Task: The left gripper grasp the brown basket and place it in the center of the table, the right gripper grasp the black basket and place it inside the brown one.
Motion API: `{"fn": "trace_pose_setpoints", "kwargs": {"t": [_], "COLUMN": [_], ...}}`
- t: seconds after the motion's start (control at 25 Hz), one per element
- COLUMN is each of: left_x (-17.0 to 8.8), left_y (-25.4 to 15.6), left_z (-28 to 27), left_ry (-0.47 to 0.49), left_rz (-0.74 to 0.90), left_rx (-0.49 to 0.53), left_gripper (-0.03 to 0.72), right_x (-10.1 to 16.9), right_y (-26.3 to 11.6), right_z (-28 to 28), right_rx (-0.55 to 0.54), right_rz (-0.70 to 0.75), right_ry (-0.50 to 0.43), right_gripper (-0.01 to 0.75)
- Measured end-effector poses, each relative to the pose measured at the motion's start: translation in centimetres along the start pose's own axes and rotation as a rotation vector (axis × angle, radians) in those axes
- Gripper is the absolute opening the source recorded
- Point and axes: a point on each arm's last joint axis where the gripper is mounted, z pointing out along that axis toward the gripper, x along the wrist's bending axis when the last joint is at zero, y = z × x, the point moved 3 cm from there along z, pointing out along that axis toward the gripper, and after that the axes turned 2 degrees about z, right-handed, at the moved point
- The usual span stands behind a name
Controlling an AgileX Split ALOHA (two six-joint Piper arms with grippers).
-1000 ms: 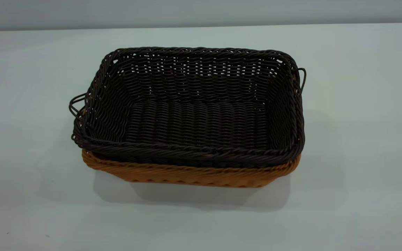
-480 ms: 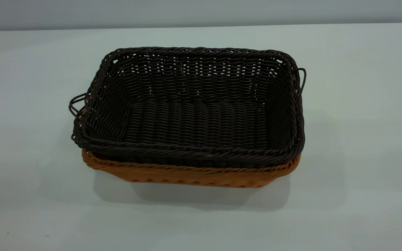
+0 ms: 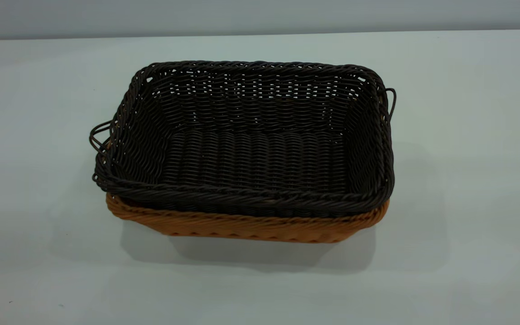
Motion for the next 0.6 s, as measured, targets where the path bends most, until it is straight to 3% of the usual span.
{"fn": "trace_pose_setpoints", "kwargs": {"t": [0.12,0.28,0.6], "left_x": [0.4,1.0,0.7], "left_y": [0.0,-0.2,-1.9], "left_z": [0.0,-0.5,-2.4], "left_ry": [0.050,0.154,0.329], "left_rz": [-0.070,-0.203,-0.354], "left_rx": [-0.008,-0.058,-0.284], "left_gripper": [0.465,0.465,0.465], "right_x": [-0.1,-0.1,0.0], "right_y": [-0.4,-0.6,-0.6], "right_z": [-1.0,-1.1,-1.1], "right_rx": [-0.081,-0.083,-0.082], "right_rz": [0.014,0.014,0.013], "right_ry": [-0.019,-0.015,-0.015], "right_gripper": [0.571,0.571,0.571]}}
